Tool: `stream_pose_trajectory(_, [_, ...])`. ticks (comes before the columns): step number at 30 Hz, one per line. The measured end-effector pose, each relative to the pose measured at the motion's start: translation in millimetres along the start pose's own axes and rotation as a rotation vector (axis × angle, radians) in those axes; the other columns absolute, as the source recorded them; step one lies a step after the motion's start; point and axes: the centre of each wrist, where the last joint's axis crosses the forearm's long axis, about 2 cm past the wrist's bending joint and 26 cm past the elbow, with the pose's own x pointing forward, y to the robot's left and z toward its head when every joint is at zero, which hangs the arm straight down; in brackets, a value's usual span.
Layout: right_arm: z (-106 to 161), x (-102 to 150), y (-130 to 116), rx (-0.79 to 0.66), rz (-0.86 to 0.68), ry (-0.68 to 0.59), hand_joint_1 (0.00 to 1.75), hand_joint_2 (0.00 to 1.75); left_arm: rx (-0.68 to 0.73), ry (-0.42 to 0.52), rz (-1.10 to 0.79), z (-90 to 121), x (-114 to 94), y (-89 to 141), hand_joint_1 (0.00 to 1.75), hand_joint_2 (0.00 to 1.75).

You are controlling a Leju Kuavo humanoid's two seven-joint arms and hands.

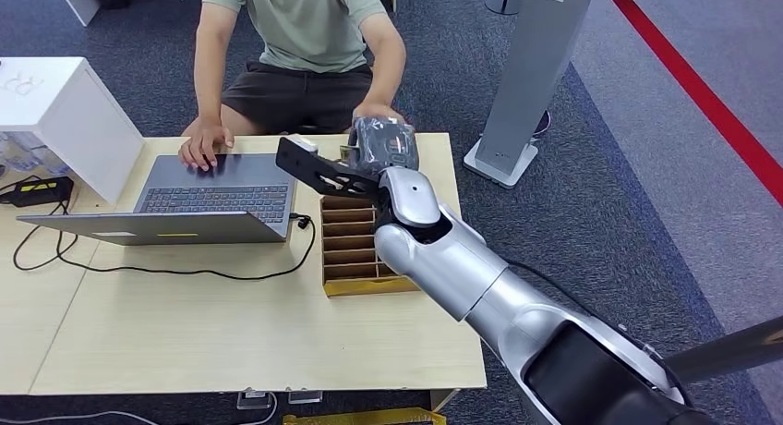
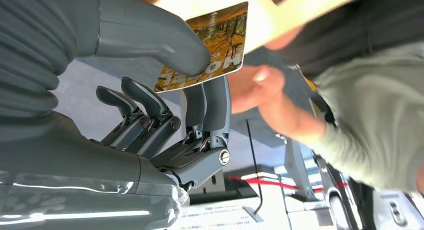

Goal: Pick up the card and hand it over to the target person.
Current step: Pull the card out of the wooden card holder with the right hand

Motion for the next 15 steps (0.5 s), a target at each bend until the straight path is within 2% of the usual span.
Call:
stream_pose_trajectory(5, [-1.2, -5.2, 7.9, 0.014, 0.017, 0.009, 1.75, 1.75, 0.000, 0.001, -0.007, 0.2, 1.8, -0.2, 0.00, 0.00])
stream_pose_trajectory(11, [8.7, -39.7, 63.6, 0.115, 0.078, 0.051, 1.75, 1.75, 0.000, 0.002, -0.023, 0.9, 6.9, -0.8, 0.00, 0.00])
stream_pose_trajectory(15, [16.5, -48.7, 80.8, 0.153, 0.087, 0.078, 1.75, 1.75, 0.003, 0.000, -0.027, 1.0, 7.8, -1.0, 0.00, 0.00])
